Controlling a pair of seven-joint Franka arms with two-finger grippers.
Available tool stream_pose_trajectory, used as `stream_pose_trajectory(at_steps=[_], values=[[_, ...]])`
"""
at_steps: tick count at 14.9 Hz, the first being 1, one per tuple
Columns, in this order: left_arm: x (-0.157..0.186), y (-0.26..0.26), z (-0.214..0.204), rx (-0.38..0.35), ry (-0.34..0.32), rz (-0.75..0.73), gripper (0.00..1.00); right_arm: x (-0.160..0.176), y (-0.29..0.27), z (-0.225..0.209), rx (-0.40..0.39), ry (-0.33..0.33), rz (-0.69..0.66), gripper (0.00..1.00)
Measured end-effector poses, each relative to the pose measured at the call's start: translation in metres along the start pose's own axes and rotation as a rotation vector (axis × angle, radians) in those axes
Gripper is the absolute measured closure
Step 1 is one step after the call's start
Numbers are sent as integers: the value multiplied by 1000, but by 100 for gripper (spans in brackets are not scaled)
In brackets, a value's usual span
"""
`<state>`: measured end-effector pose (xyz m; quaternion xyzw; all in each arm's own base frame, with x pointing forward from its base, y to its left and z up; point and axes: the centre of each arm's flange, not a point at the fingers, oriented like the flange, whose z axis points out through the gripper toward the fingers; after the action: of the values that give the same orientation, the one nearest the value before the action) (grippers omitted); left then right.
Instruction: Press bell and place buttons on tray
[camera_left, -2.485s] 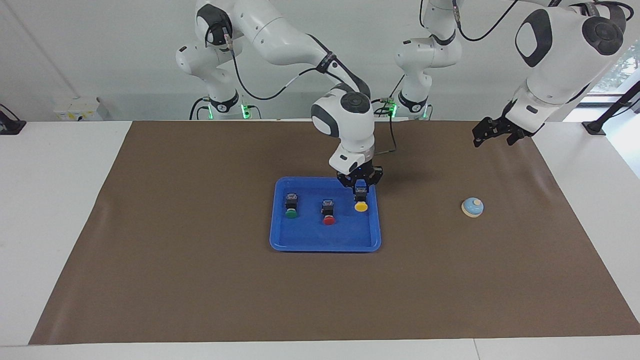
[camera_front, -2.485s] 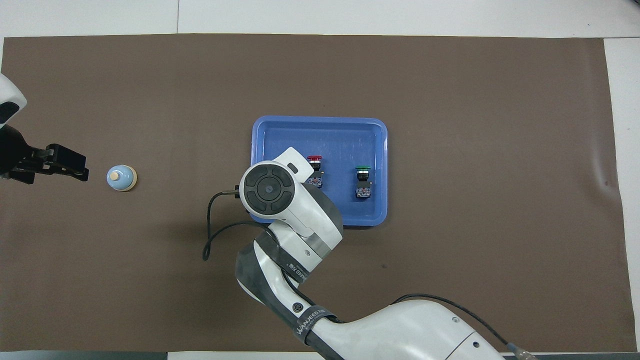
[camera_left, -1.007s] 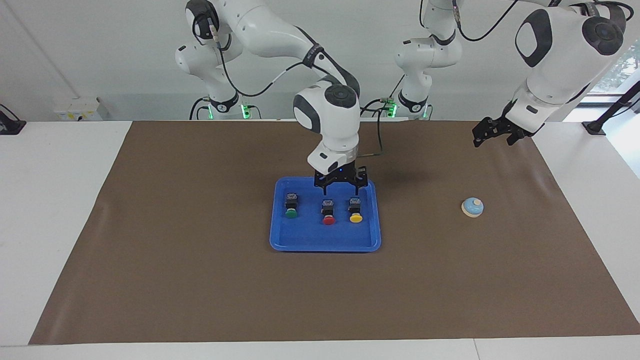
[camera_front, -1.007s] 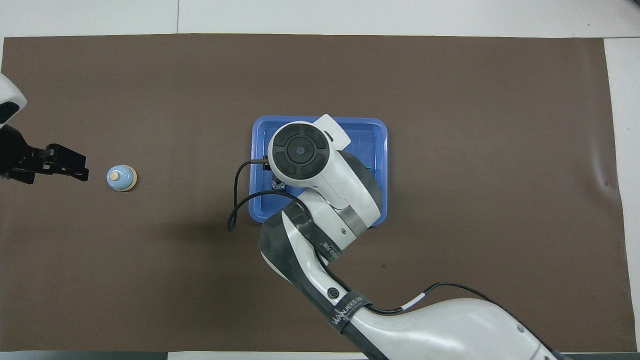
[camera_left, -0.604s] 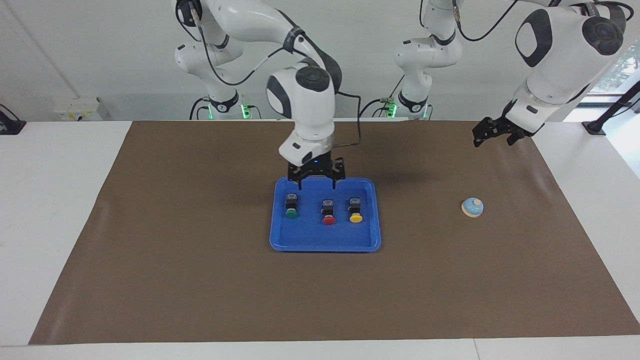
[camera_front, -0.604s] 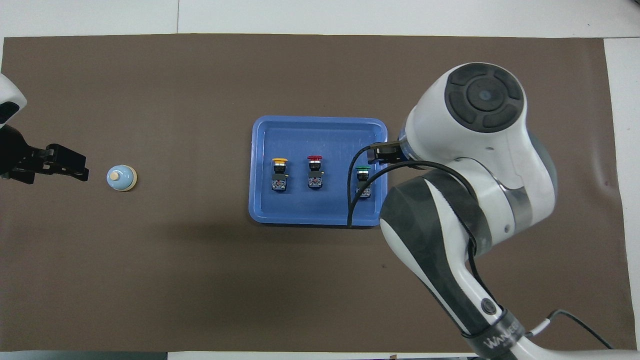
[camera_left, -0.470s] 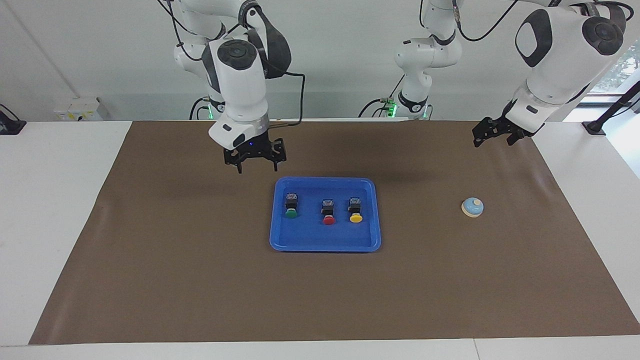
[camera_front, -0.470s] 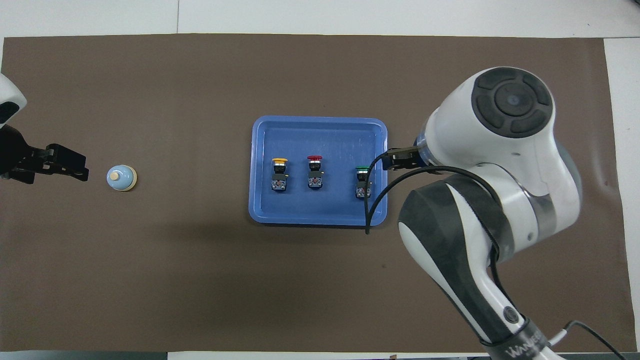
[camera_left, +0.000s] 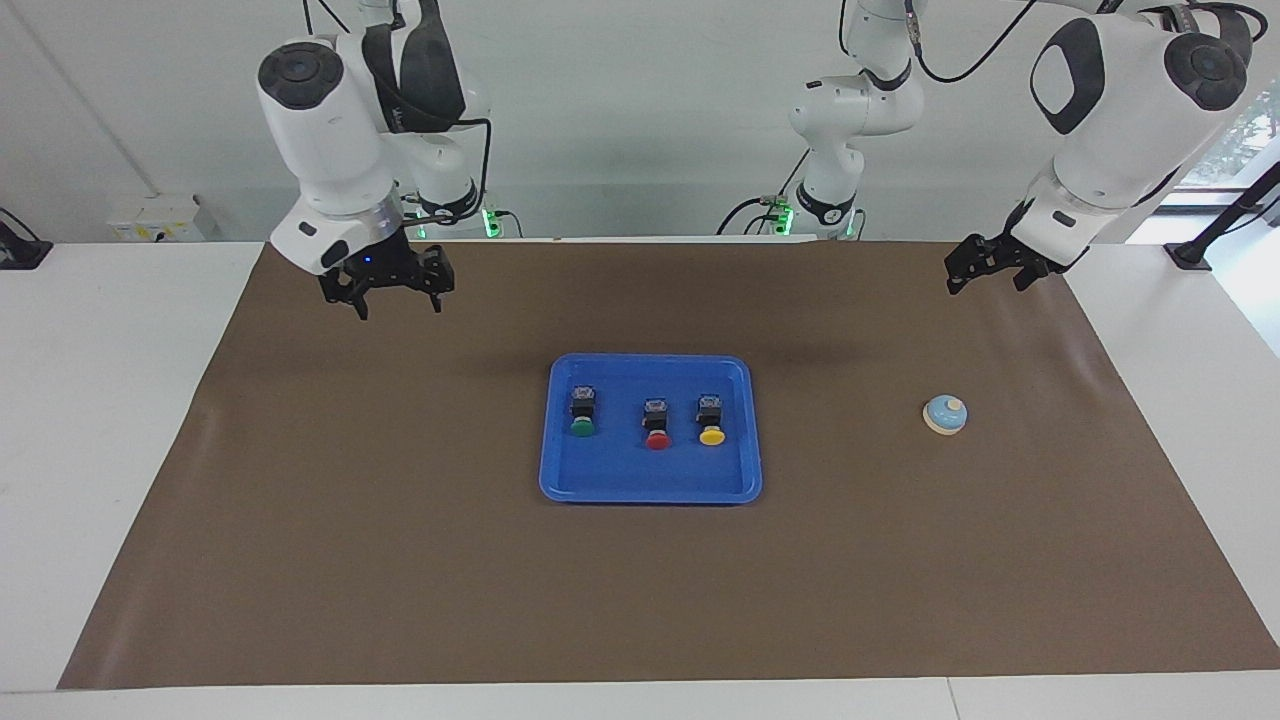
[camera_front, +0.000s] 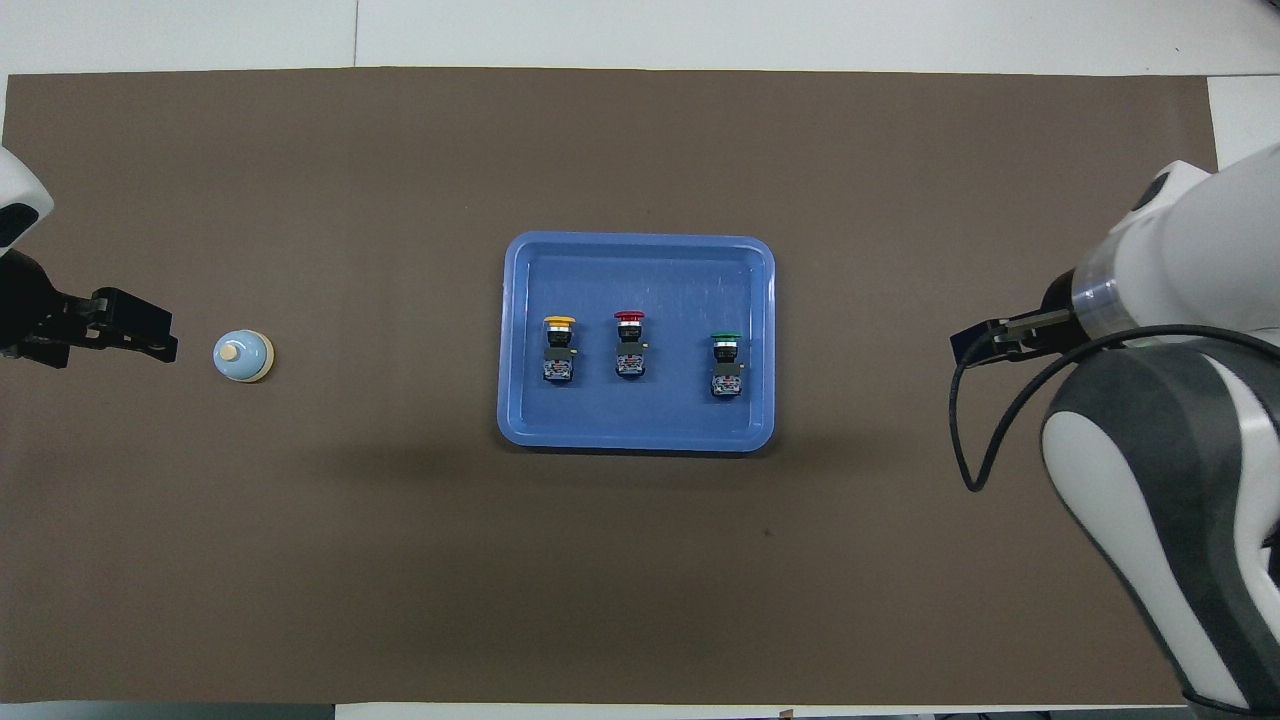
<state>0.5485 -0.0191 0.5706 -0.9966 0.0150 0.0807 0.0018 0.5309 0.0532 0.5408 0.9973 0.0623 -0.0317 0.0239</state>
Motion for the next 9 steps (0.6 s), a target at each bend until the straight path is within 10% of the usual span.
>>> stream_pose_trajectory(at_steps=[9], values=[[0, 0, 0, 0, 0, 0, 0, -28, 64, -37, 2, 44, 99, 0]])
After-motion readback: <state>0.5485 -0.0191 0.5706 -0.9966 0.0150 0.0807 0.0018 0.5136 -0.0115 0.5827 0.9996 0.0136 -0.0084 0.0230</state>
